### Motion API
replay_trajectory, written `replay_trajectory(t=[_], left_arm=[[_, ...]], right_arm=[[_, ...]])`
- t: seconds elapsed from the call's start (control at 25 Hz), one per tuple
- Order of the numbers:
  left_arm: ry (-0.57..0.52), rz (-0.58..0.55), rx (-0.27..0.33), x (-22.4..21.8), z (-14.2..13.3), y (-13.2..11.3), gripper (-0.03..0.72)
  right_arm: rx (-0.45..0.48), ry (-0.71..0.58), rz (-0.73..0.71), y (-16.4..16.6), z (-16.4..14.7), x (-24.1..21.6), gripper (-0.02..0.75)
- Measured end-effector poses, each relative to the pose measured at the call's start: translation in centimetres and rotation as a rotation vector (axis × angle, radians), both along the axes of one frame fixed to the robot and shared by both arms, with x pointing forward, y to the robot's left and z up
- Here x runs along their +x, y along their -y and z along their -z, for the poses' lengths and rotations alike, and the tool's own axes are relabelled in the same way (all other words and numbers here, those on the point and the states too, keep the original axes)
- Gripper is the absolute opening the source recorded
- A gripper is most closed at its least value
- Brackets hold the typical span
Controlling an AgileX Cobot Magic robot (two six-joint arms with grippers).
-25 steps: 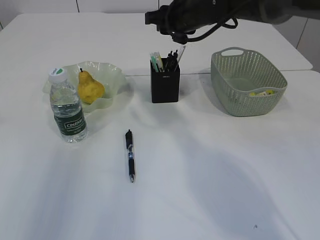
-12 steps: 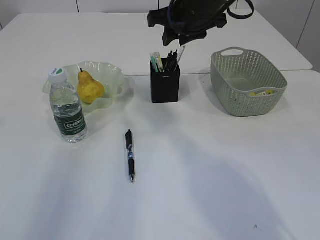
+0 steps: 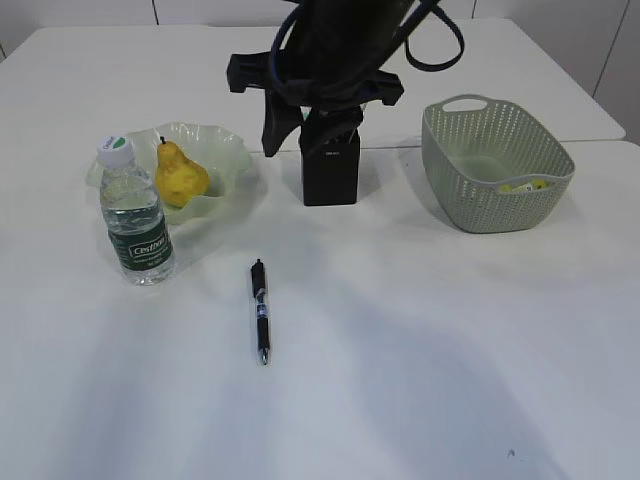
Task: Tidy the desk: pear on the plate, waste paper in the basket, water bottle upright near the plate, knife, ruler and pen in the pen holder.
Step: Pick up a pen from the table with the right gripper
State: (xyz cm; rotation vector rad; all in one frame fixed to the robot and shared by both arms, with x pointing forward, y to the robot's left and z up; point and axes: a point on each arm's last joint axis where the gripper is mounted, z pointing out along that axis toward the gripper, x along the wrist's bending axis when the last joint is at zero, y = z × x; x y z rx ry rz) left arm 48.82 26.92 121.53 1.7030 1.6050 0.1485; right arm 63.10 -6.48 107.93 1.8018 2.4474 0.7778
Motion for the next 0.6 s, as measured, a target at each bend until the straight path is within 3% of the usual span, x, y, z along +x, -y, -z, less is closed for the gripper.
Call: replay_trajectory(t=[0.2,0.6], left_arm=[[0.0,-0.001,0.002,0.0,0.0,0.0,0.466],[0.0,-0.002,0.008,0.0,0.0,-0.1,0.466]], right_arm=[[0.014,-0.054,-0.042,-2.0,0.6,-1.2,0.333],[-0.094,-0.231,-0.027,-4.3,8.1,-0.6,0.335]])
